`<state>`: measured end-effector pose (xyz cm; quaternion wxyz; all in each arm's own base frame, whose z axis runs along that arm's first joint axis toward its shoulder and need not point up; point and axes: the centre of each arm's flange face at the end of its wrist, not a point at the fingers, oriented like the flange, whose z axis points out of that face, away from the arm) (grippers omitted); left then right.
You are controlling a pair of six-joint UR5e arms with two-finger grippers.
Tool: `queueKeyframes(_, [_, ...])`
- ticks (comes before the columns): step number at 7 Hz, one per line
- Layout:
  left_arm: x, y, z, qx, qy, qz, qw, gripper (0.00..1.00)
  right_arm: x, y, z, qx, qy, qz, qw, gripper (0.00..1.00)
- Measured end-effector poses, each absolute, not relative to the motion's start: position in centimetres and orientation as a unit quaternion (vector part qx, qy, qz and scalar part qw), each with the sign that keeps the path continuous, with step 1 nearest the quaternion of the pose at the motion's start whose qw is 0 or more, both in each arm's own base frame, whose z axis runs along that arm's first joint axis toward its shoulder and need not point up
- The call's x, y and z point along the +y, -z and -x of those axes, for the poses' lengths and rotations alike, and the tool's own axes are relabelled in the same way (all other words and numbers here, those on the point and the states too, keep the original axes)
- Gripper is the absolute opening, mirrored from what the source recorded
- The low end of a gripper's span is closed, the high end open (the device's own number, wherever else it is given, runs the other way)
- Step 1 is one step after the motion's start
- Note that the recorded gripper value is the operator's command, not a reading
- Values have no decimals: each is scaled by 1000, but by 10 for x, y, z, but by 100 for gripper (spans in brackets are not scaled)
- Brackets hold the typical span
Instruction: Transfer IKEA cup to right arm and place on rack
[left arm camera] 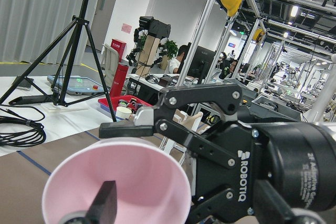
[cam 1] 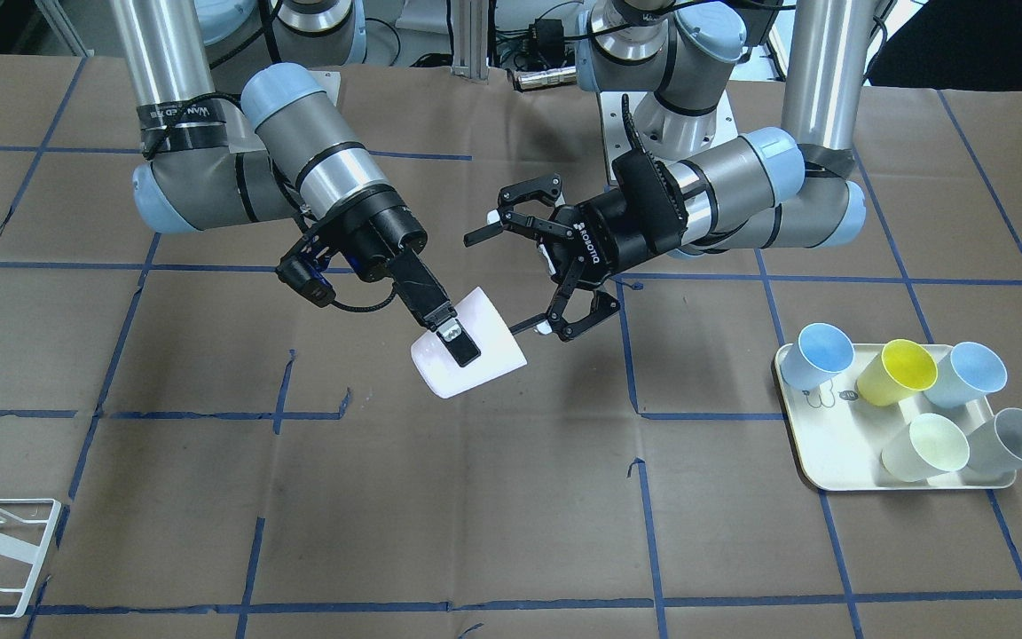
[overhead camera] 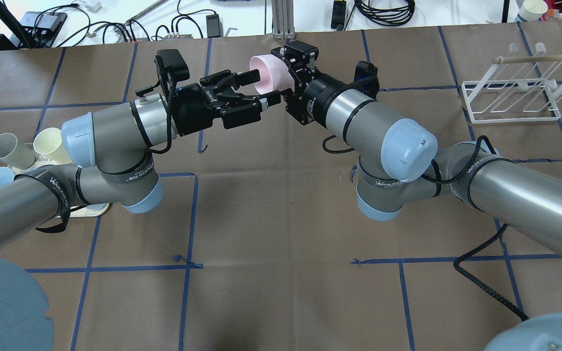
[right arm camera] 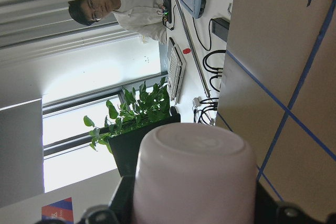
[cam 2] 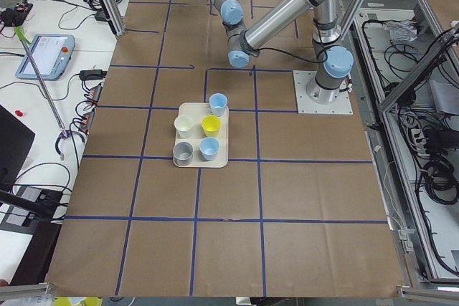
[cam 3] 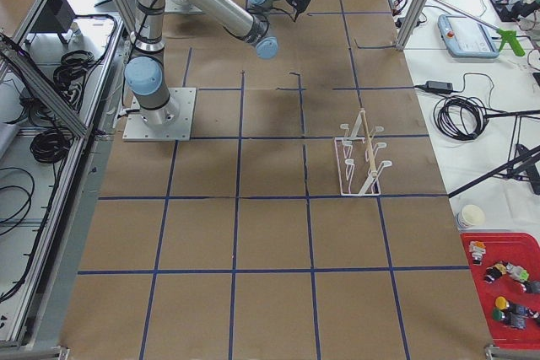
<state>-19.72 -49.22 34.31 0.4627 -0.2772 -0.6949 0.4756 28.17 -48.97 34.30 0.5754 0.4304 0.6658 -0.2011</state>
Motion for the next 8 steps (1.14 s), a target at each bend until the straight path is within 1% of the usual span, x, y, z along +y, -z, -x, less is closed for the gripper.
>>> queueKeyframes(1, [-497,-345,188,-700,-475,266,462,99,-497,-346,-277,664,205,-432,575,48])
queueKeyframes(3, [-511,-351,162,-723,-470,227,452,99,-522,-354,-246,675,236,-411,566,44])
queueKeyframes(5, [-524,-361,146,-773,-455,160,413,99,-549,-363,-194,718,346,-315,515,38])
queueKeyframes(7, [-536,-352,131,-831,-435,83,336,99,-567,-364,-144,758,459,-201,417,35])
queueKeyframes(8, [-542,-344,123,-862,-416,41,285,99,-574,-362,-118,772,499,-154,364,35])
